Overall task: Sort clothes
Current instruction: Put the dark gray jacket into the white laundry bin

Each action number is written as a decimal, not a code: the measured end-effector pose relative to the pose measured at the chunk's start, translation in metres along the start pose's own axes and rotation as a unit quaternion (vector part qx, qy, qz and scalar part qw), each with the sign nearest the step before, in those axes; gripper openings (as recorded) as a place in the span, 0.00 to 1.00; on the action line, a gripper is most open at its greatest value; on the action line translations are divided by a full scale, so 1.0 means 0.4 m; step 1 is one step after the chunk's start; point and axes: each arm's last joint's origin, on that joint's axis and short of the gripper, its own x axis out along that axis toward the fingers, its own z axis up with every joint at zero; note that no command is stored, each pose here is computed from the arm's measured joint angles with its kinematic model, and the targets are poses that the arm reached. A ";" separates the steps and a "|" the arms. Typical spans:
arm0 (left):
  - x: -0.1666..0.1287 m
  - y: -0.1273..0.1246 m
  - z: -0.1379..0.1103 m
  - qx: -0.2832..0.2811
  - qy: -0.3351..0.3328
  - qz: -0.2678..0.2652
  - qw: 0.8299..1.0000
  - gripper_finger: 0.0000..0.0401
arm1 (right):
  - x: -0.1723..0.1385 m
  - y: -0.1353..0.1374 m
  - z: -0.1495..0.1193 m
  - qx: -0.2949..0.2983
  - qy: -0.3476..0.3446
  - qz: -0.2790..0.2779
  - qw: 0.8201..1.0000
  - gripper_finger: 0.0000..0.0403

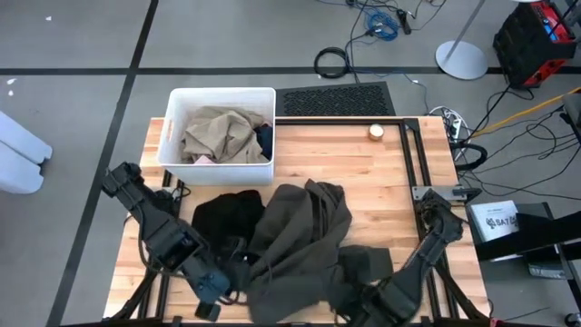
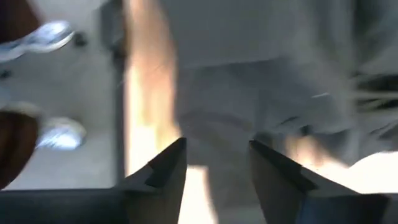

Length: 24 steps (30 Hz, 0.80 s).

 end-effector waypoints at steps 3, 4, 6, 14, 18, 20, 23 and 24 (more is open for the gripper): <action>0.020 -0.028 -0.030 -0.024 0.054 -0.006 0.998 0.03 | 0.022 -0.020 0.024 0.004 -0.006 -0.022 1.000 0.46; 0.026 -0.037 -0.041 -0.033 0.070 -0.002 0.997 0.03 | 0.025 -0.025 0.029 -0.002 -0.005 -0.024 1.000 0.48; 0.038 -0.056 -0.062 -0.044 0.098 0.008 0.994 0.03 | 0.029 -0.034 0.037 -0.017 -0.006 -0.028 0.999 0.50; 0.077 -0.132 -0.136 -0.063 0.174 0.043 0.982 0.03 | 0.119 -0.032 0.003 -0.137 0.020 -0.119 0.983 0.51; 0.089 -0.146 -0.163 -0.066 0.205 0.069 0.974 0.03 | 0.208 -0.041 -0.039 -0.166 0.065 -0.175 0.968 0.51; 0.089 -0.150 -0.168 -0.062 0.208 0.073 0.973 0.03 | 0.250 -0.048 -0.044 -0.159 0.068 -0.181 0.968 0.51; 0.090 -0.152 -0.170 -0.060 0.208 0.074 0.974 0.03 | 0.306 -0.058 -0.045 -0.153 0.064 -0.180 0.970 0.51; 0.090 -0.152 -0.170 -0.060 0.208 0.074 0.973 0.03 | 0.322 -0.064 -0.045 -0.152 0.061 -0.184 0.969 0.51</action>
